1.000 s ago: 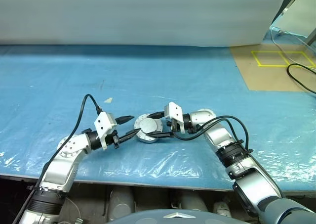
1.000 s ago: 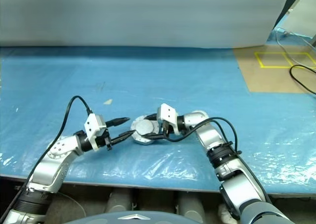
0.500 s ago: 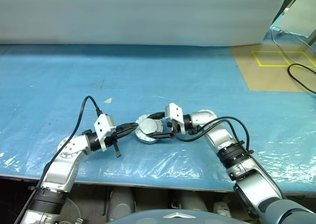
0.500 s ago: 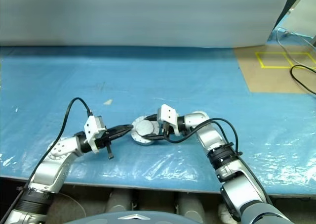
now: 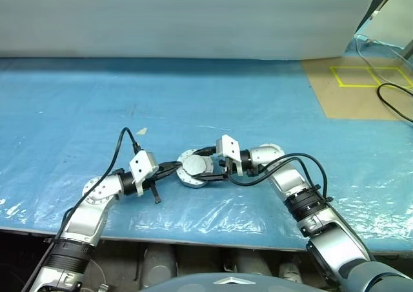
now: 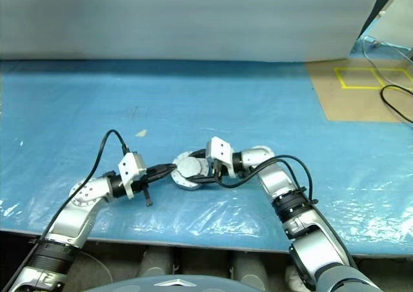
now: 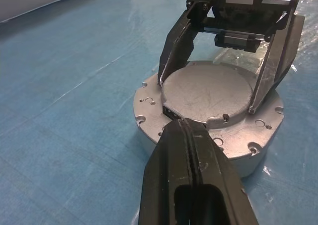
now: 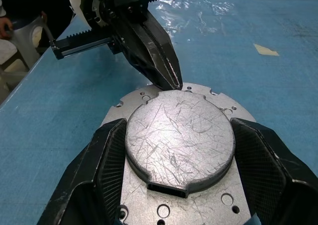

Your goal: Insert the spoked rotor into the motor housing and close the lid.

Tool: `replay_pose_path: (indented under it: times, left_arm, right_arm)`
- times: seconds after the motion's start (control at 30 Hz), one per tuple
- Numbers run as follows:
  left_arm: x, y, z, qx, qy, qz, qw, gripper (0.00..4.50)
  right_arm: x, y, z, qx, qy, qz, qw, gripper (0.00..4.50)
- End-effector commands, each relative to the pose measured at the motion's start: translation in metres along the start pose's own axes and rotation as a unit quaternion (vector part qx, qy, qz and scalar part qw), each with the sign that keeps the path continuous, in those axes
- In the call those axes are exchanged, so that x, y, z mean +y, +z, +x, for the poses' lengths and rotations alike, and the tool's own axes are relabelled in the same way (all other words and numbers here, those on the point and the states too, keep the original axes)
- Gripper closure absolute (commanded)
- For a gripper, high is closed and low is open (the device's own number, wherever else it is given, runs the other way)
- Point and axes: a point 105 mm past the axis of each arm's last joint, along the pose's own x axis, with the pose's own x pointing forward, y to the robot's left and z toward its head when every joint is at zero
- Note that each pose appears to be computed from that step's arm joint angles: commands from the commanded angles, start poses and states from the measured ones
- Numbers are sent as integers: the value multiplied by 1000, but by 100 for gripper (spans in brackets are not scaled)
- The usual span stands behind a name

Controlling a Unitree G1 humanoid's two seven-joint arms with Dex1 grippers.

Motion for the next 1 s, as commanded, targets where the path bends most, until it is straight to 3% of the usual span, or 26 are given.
replay_pose_path:
  times: [0.03,0.47,0.6,0.63,1.0]
  left_arm:
    - [-8,0,7,1,-25,18,1000,448]
    - [-9,-3,10,3,-36,28,999,448]
    - [-8,-3,9,2,-35,28,999,450]
    - [-8,-4,9,2,-35,28,999,450]
    - [-5,-3,12,-5,-31,28,999,450]
  right_arm:
    - [8,-38,-10,65,-6,49,997,157]
    - [6,-28,-9,43,-14,40,998,157]
    - [0,-23,-13,31,-24,51,998,21]
    - [0,-22,-13,32,-19,56,998,4]
    - [-13,35,-48,-2,-32,-22,999,4]
